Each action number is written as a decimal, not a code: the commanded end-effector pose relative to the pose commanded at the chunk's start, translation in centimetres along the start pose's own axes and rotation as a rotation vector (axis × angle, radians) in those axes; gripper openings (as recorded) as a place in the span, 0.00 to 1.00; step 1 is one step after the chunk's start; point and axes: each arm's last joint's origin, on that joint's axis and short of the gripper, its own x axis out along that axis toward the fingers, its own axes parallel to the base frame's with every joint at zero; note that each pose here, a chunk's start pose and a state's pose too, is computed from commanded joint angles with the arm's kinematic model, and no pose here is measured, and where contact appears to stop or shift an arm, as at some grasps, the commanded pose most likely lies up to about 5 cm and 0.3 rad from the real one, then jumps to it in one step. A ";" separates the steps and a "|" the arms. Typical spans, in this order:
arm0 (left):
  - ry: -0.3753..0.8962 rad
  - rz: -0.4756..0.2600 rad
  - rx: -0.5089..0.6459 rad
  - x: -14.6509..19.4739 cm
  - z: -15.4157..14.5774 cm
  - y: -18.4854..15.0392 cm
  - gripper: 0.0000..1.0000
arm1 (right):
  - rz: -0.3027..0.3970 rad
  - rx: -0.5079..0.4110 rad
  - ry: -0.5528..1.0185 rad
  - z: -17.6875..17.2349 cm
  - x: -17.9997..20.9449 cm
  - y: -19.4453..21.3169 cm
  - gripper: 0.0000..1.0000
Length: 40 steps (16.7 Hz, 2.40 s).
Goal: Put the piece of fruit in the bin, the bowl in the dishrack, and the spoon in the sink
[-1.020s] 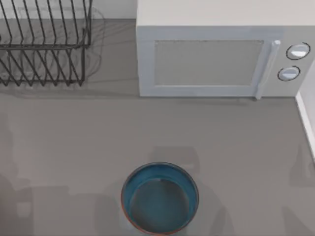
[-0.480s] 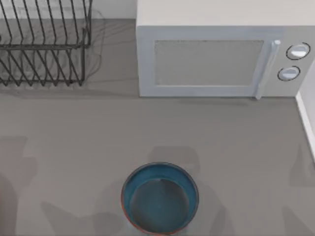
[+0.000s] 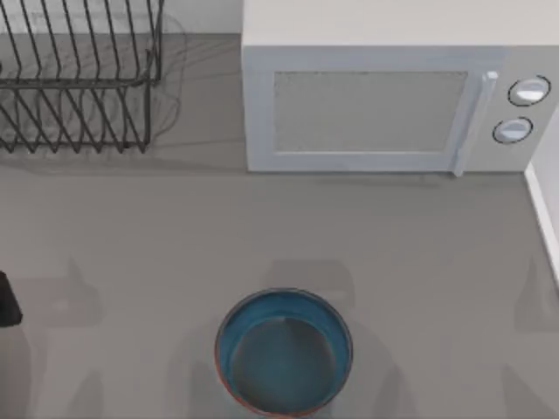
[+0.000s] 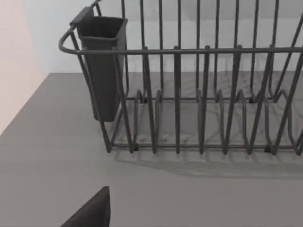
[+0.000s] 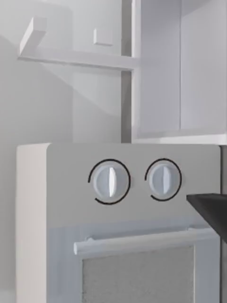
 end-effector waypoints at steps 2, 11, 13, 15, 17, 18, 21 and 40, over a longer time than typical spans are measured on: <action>-0.099 -0.036 -0.026 -0.1 -0.7 -0.3 1.00 | 0.000 0.000 0.000 0.0 0.0 0.0 1.00; -0.142 -0.055 -0.048 -0.1 -1.0 -0.5 1.00 | 0.000 0.000 0.000 0.0 0.0 0.0 1.00; -0.100 -0.059 -0.081 -0.2 -0.3 -0.5 1.00 | 0.000 0.000 0.000 0.0 0.0 0.0 1.00; -0.023 -0.061 -0.136 -0.1 1.0 -0.6 1.00 | 0.000 0.000 0.000 0.0 0.0 0.0 1.00; 0.094 -0.060 -0.205 0.4 2.7 -0.8 1.00 | 0.000 0.000 0.000 0.0 0.0 0.0 1.00; 0.166 -0.057 -0.240 0.8 3.7 -1.0 1.00 | 0.000 0.000 0.000 0.0 0.0 0.0 1.00; 0.425 -0.037 -0.330 3.4 6.3 -2.1 1.00 | 0.000 0.000 0.000 0.0 0.0 0.0 1.00; 1.407 -0.037 -0.014 9.9 8.2 -32.2 1.00 | 0.000 0.000 0.000 0.0 0.0 0.0 1.00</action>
